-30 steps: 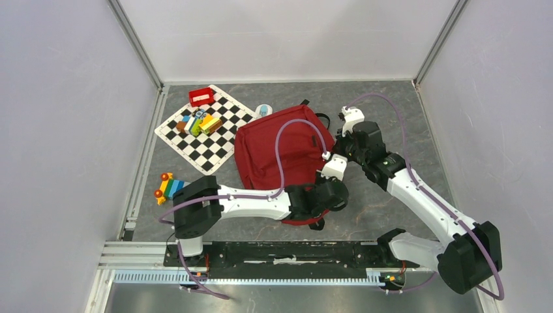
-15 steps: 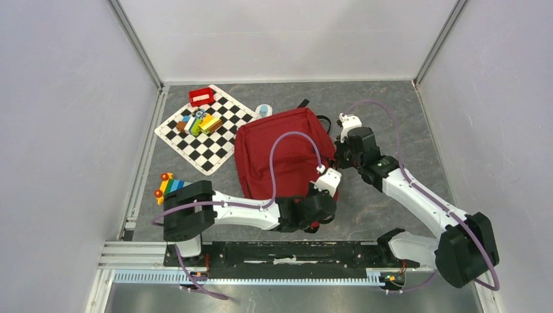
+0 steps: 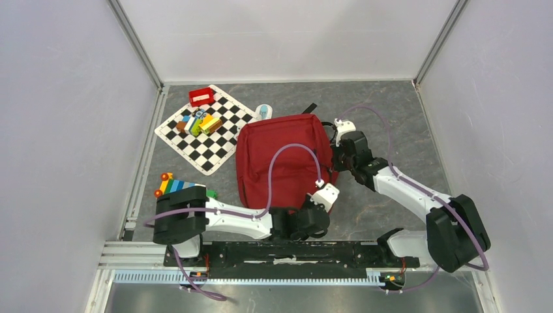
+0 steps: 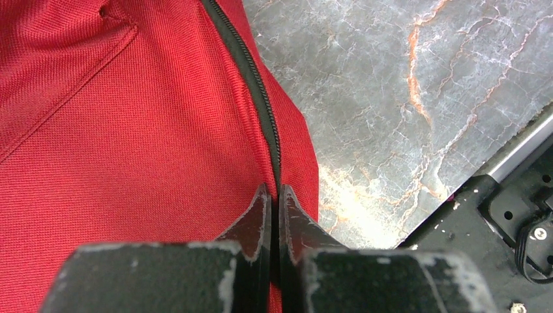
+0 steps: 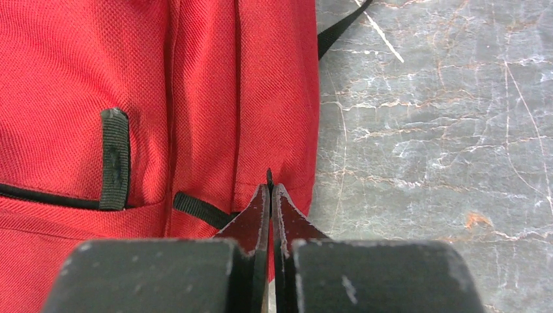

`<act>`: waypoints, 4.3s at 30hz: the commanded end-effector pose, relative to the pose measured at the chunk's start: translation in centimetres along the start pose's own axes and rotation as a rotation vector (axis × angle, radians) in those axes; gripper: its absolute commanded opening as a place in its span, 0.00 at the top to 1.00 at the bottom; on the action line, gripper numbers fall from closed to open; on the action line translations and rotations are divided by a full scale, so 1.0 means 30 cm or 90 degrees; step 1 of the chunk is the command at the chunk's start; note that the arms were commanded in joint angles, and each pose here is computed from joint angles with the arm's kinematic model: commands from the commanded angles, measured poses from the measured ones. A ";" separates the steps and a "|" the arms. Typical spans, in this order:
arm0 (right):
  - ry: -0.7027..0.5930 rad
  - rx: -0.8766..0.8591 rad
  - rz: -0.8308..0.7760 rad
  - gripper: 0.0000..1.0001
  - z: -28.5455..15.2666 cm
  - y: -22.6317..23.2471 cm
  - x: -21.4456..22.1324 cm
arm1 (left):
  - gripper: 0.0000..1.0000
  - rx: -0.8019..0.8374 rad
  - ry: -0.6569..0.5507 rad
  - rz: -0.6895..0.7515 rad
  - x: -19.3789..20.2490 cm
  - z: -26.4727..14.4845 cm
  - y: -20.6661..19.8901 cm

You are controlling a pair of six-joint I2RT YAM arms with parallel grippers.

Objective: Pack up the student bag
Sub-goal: Zip the student bag at the center of the board, then unzip the student bag at the center of the board.

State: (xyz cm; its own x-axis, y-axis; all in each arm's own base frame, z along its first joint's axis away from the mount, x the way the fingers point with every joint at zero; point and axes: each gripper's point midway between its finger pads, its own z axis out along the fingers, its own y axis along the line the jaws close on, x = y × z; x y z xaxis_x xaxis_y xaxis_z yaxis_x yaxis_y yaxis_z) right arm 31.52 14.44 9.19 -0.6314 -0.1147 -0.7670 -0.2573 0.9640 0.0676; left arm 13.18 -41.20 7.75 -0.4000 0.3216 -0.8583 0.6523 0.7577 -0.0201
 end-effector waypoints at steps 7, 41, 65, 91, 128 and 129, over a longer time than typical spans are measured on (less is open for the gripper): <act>-0.122 0.104 0.001 1.00 0.064 -0.083 -0.195 | 0.98 0.143 0.012 0.081 -0.001 -0.139 -0.190; -0.077 -0.007 0.091 0.24 -0.098 -0.003 -0.222 | 0.29 -0.031 -0.007 -0.193 -0.570 0.132 0.432; -0.055 0.067 0.167 0.32 -0.246 -0.072 -0.231 | 0.56 -0.096 0.177 -0.140 -0.431 0.298 0.453; -0.003 -0.065 0.084 0.18 -0.132 0.038 -0.137 | 0.98 -0.108 0.091 -0.215 -0.484 0.226 0.477; 0.083 -0.217 0.136 1.00 0.076 0.207 -0.163 | 0.98 -0.134 0.063 -0.232 -0.472 0.128 0.524; 0.075 -0.205 0.129 1.00 0.075 0.195 -0.168 | 0.98 -0.144 0.059 -0.233 -0.471 0.116 0.536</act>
State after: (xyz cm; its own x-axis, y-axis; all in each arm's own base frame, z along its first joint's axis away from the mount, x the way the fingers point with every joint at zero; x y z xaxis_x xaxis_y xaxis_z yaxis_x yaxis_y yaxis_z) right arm 33.24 21.20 10.01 -0.8208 0.0308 -0.5704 -0.2838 0.8446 0.4539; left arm 30.78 -36.97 14.54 -0.6902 0.1500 -0.7079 0.3706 0.9135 -0.1678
